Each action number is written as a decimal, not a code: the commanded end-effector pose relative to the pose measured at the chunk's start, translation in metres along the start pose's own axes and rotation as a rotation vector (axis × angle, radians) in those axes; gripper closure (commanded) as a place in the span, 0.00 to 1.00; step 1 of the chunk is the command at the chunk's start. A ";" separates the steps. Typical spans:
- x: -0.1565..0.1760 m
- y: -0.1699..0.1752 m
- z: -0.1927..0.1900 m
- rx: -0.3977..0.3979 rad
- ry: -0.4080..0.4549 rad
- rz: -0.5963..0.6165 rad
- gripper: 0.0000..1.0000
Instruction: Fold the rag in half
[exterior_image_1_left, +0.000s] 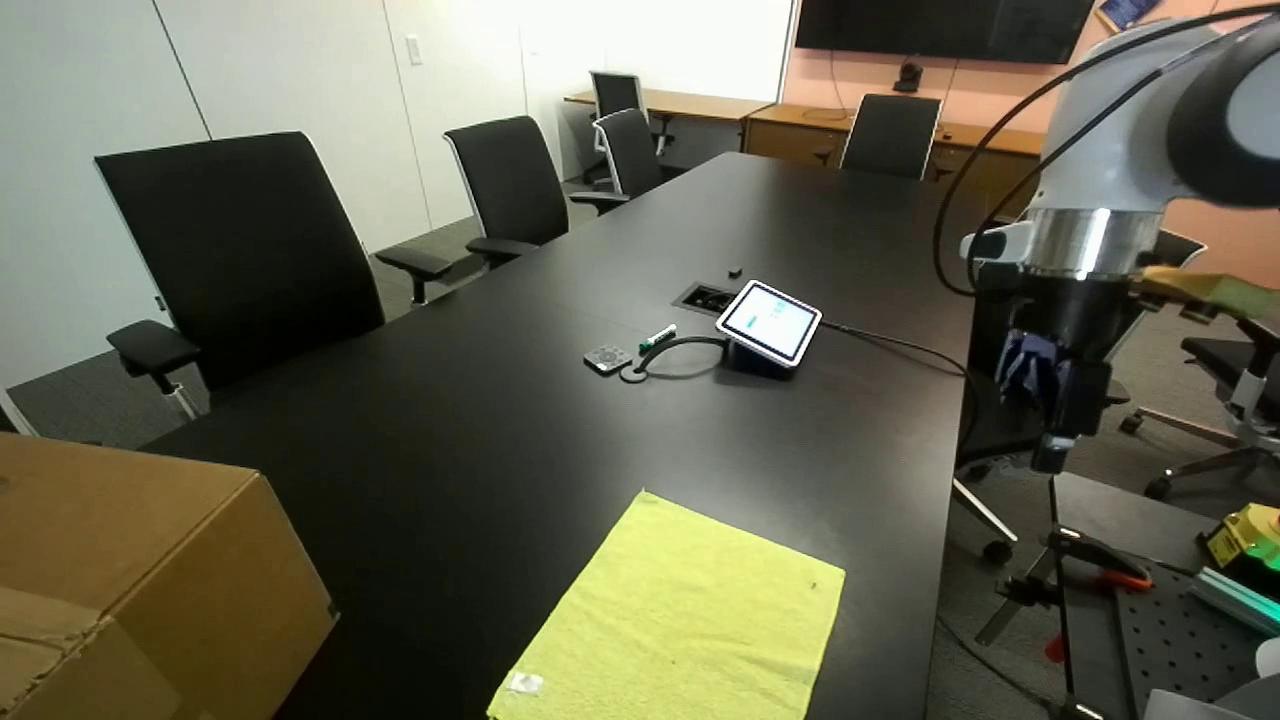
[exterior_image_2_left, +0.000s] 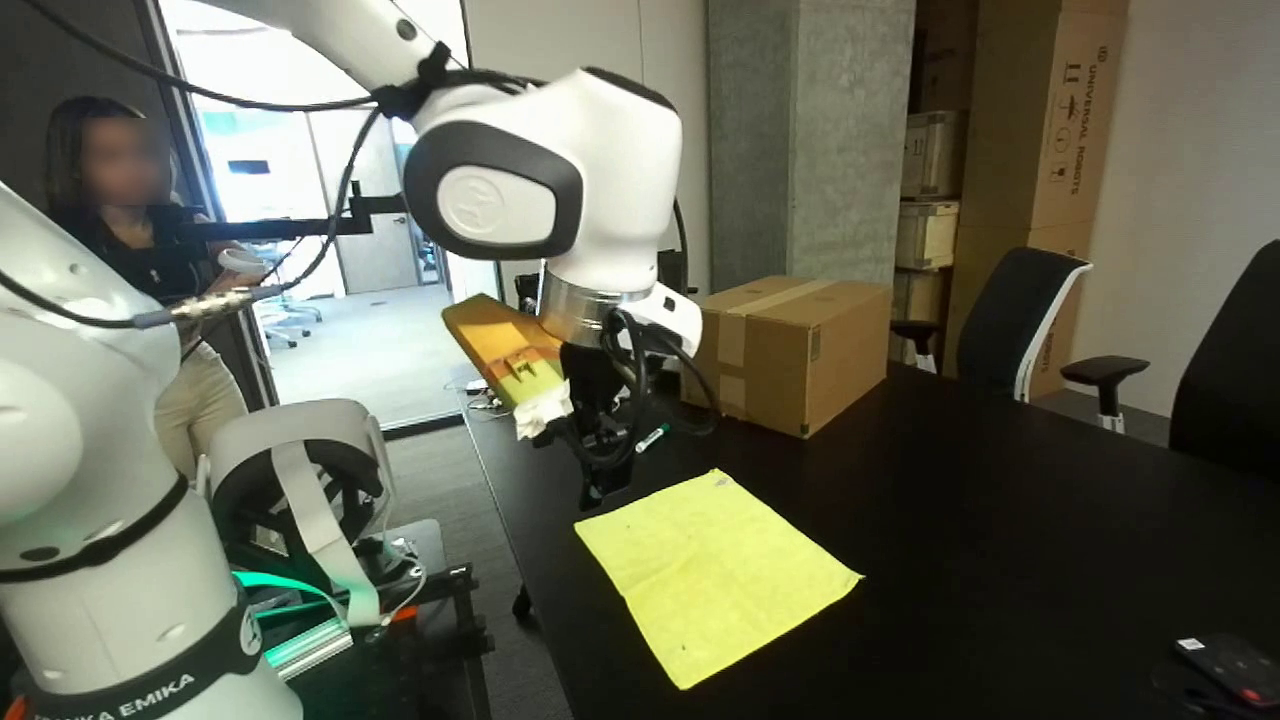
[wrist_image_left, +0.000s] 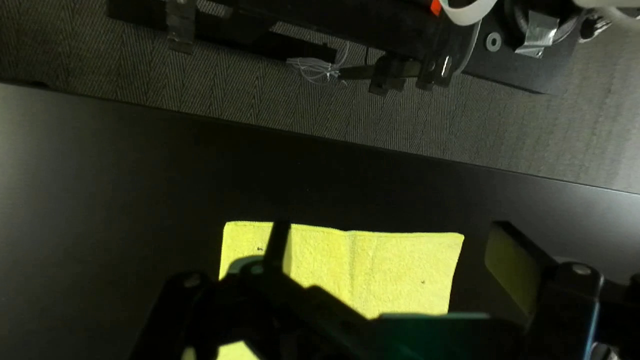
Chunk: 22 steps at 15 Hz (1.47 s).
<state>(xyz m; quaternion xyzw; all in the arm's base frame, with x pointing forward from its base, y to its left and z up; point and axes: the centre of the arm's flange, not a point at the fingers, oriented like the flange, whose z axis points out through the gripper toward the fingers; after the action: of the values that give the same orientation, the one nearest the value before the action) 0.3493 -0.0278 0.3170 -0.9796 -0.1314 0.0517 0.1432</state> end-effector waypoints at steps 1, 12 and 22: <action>0.048 -0.004 0.050 -0.011 0.008 0.020 0.00; 0.120 -0.019 0.181 -0.187 0.069 0.071 0.00; 0.146 0.023 0.240 -0.263 0.048 0.168 0.00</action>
<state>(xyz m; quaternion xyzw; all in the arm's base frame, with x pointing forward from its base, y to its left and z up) 0.4413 0.0608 0.0853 -0.9962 -0.0763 0.0387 0.0178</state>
